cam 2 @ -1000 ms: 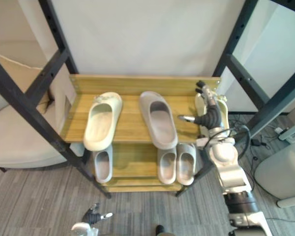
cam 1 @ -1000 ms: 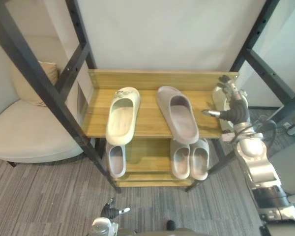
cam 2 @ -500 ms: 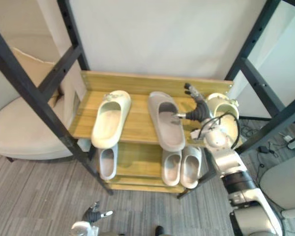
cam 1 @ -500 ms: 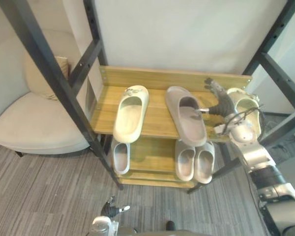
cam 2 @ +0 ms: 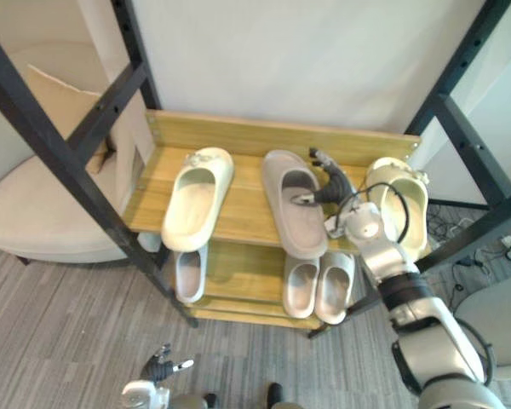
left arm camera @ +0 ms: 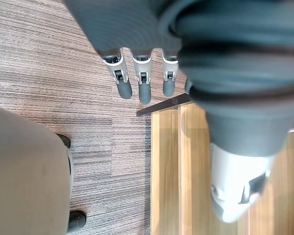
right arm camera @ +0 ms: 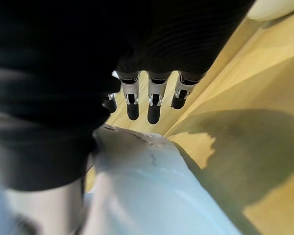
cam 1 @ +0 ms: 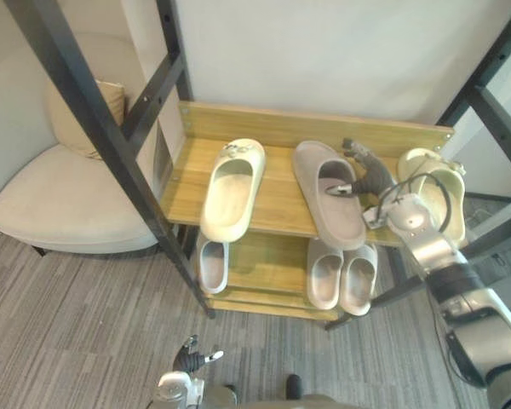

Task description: Organize the slippers on the shoe rack

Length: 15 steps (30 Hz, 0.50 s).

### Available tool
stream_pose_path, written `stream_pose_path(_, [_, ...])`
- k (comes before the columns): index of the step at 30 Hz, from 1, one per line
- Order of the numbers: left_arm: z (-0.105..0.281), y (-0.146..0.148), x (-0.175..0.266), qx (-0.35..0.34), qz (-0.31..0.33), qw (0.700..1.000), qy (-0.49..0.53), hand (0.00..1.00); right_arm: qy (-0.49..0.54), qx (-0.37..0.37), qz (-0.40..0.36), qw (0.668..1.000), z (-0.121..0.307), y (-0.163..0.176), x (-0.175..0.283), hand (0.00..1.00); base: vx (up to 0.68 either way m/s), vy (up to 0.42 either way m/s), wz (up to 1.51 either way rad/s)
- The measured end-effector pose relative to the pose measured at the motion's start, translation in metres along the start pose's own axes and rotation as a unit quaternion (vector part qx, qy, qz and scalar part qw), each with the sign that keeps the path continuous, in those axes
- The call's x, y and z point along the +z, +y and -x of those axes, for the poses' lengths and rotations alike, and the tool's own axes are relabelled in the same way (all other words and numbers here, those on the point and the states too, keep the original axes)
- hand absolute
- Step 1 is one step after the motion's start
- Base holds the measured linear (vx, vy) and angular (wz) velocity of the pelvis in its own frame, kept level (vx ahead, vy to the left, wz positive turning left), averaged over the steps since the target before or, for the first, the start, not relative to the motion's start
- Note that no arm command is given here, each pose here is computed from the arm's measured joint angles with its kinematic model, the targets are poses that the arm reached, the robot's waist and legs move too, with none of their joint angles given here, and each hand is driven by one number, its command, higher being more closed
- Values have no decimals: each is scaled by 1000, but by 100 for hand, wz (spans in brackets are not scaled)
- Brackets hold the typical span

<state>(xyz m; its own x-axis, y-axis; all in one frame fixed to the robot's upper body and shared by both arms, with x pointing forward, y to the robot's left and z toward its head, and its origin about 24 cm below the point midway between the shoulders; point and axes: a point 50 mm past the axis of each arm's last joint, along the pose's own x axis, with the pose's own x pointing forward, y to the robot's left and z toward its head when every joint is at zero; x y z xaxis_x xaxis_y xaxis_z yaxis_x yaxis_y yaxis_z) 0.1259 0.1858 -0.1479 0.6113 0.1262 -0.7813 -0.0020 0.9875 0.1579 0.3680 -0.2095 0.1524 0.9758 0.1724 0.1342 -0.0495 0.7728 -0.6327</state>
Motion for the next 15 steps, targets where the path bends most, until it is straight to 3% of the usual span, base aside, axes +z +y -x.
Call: stream_pose_path(15, [-2,-1,5,-1,1,1000,-7,0,-7,-26,5,1000,-11,-14,10,100,0,0,0])
